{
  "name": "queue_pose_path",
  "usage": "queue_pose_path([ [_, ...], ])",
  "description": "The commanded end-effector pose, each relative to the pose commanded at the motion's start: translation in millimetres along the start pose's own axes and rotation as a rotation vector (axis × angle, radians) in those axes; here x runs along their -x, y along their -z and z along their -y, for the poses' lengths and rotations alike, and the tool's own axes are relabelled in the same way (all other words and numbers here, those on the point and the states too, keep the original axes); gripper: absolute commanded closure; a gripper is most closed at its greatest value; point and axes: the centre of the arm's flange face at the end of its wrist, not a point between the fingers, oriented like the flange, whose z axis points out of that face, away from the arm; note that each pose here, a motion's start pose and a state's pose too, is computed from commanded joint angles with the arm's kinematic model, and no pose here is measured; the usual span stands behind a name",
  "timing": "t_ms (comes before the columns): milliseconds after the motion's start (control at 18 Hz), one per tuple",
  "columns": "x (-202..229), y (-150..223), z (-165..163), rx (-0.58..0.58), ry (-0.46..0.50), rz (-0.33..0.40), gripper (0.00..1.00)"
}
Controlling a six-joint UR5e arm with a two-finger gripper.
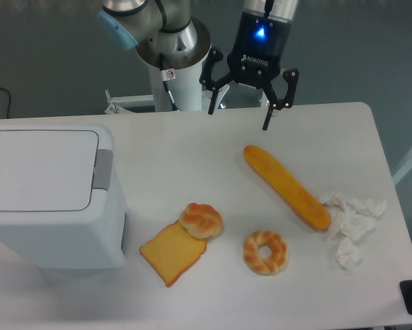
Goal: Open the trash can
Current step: 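Move the open gripper toward the white trash can lid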
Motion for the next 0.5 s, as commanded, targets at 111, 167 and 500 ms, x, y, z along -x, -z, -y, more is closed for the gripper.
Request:
queue_pose_path([
  [111, -3, -3, 6, -0.011, 0.05, -0.019, 0.0],
  [167, -2, -4, 8, -0.013, 0.071, -0.02, 0.0],
  [500, -7, -9, 19, -0.019, 0.093, -0.039, 0.0],
])
